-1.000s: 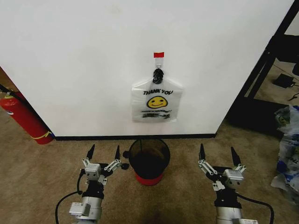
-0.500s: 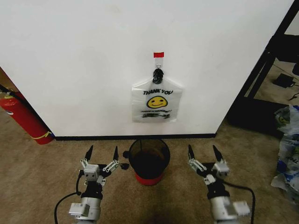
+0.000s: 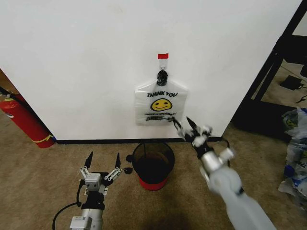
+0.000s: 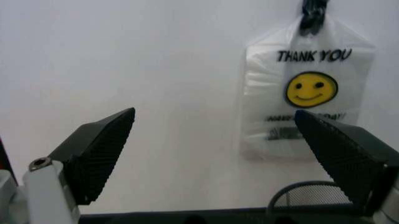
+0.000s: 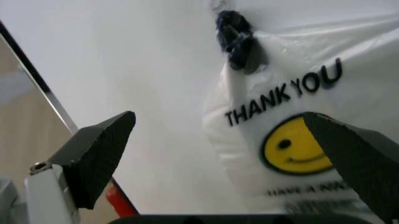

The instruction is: Pick up the garbage bag from the wall and place it over the trash bin.

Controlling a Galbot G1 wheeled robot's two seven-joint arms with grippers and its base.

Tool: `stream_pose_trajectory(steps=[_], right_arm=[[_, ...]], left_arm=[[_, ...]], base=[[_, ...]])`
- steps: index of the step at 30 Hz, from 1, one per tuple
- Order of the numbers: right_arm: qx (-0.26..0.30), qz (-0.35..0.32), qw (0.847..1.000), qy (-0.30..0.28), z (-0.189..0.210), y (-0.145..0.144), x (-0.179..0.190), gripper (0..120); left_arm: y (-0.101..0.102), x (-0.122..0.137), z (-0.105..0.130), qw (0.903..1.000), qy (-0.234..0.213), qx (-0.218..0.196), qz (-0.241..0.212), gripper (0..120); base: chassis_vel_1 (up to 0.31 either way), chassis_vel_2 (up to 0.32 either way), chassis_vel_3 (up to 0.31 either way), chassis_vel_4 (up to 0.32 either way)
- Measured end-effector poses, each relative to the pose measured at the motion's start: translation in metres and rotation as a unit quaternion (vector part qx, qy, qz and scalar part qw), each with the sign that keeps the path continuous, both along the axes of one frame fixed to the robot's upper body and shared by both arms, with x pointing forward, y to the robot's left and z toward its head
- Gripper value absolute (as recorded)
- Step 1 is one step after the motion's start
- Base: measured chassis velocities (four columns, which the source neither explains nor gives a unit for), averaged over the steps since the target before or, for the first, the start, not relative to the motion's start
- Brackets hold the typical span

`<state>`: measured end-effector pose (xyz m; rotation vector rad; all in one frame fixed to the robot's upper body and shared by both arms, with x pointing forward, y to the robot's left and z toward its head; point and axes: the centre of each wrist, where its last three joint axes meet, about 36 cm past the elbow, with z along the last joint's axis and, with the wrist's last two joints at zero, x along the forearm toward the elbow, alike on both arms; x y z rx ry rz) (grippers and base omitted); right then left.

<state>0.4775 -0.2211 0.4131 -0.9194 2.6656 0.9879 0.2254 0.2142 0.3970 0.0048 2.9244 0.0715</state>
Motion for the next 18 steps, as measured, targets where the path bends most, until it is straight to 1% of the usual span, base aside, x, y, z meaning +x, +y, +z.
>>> stream_pose_trajectory(steps=[3, 4, 5, 8, 11, 12, 14, 18], right_arm=[[0.026, 0.01, 1.0, -0.004, 0.004, 0.007, 0.045, 100], [0.031, 0.016, 0.999, -0.007, 0.006, 0.009, 0.055, 100], [0.031, 0.016, 0.999, -0.007, 0.006, 0.009, 0.055, 100], [0.046, 0.046, 0.998, -0.018, 0.007, 0.023, 0.085, 100], [0.049, 0.063, 0.997, -0.023, 0.008, 0.045, 0.105, 100], [0.049, 0.063, 0.997, -0.023, 0.008, 0.045, 0.105, 100], [0.049, 0.065, 0.996, -0.021, 0.008, 0.056, 0.115, 100], [0.041, 0.054, 0.998, -0.018, 0.004, 0.058, 0.133, 100]], left_arm=[[0.003, -0.002, 0.005, 0.9999, -0.005, 0.002, 0.01, 100], [0.004, -0.003, 0.007, 0.9999, -0.006, 0.003, 0.012, 100], [0.004, -0.003, 0.007, 0.9999, -0.006, 0.003, 0.012, 100], [0.006, -0.006, 0.011, 0.9998, -0.01, 0.003, 0.018, 100], [0.006, -0.008, 0.012, 0.9997, -0.01, 0.003, 0.023, 100], [0.006, -0.008, 0.012, 0.9997, -0.01, 0.003, 0.023, 100], [0.006, -0.008, 0.012, 0.9997, -0.01, 0.004, 0.024, 100], [0.006, -0.009, 0.014, 0.9996, -0.013, 0.003, 0.025, 100]], base=[[0.0, 0.0, 0.0, 0.0], [0.0, 0.0, 0.0, 0.0], [0.0, 0.0, 0.0, 0.0], [0.0, 0.0, 0.0, 0.0], [0.0, 0.0, 0.0, 0.0], [0.0, 0.0, 0.0, 0.0], [0.0, 0.0, 0.0, 0.0], [0.0, 0.0, 0.0, 0.0]])
